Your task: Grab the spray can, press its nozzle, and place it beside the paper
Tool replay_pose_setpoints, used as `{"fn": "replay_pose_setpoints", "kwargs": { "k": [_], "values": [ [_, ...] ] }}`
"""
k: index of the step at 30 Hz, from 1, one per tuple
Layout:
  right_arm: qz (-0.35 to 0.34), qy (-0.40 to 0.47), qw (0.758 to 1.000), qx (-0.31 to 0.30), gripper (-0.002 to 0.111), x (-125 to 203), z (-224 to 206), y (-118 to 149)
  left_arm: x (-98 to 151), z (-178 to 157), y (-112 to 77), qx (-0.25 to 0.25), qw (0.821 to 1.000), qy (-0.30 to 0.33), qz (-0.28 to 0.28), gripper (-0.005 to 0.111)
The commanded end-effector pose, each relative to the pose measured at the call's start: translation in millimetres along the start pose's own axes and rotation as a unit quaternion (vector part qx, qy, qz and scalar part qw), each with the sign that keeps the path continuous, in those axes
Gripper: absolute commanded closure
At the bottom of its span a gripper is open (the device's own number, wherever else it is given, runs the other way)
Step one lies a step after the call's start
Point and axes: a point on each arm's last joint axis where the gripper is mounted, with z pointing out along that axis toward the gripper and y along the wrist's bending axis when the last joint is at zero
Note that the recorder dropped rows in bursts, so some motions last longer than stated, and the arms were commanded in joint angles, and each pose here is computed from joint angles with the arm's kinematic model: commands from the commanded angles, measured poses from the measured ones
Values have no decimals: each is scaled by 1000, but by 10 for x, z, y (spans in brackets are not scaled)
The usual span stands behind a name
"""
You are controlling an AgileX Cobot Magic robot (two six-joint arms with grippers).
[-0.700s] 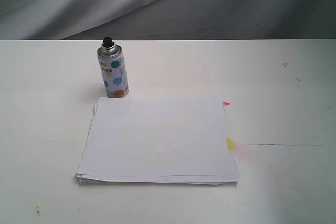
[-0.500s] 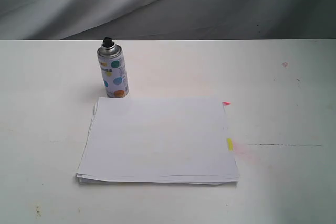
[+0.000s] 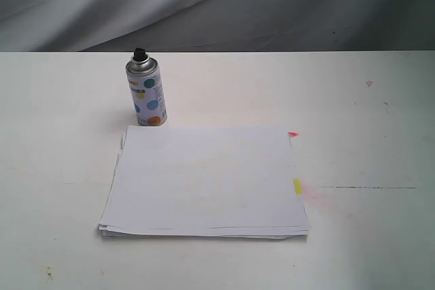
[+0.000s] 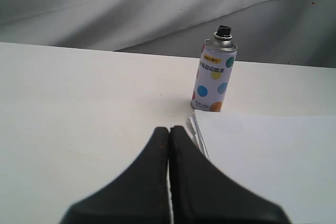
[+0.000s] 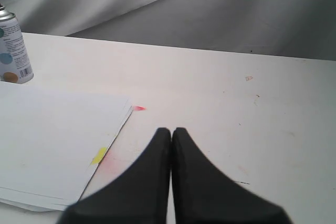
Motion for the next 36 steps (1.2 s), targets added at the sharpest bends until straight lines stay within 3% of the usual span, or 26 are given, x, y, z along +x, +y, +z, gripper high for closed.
{"fn": "replay_pose_setpoints", "kwargs": {
  "k": [1, 11, 15, 18, 21, 24, 28, 32, 36],
  "values": [
    [4, 0, 1000, 0, 108, 10, 1, 0, -21, 2, -15, 11, 1000, -19, -2, 107],
    [4, 0, 1000, 0, 108, 10, 1, 0, -324, -71, -121, 72, 979, -189, -9, 107],
    [4, 0, 1000, 0, 108, 10, 1, 0, -348, -82, -129, 103, 966, -190, -141, 107],
    [4, 0, 1000, 0, 108, 10, 1, 0, -340, -80, -136, 101, 971, -188, -110, 107],
    [4, 0, 1000, 0, 108, 10, 1, 0, -328, -72, -106, 74, 980, -149, -114, 107],
    [4, 0, 1000, 0, 108, 10, 1, 0, -550, -113, -120, 65, 978, -134, -143, 107],
    [4, 0, 1000, 0, 108, 10, 1, 0, -945, -48, -171, 45, 985, -101, -130, 107],
    [4, 0, 1000, 0, 108, 10, 1, 0, -1311, 180, -217, 1, 993, -2, -118, 107],
    [4, 0, 1000, 0, 108, 10, 1, 0, -1512, 579, -353, 26, 993, 75, -82, 107]
  ]
}}
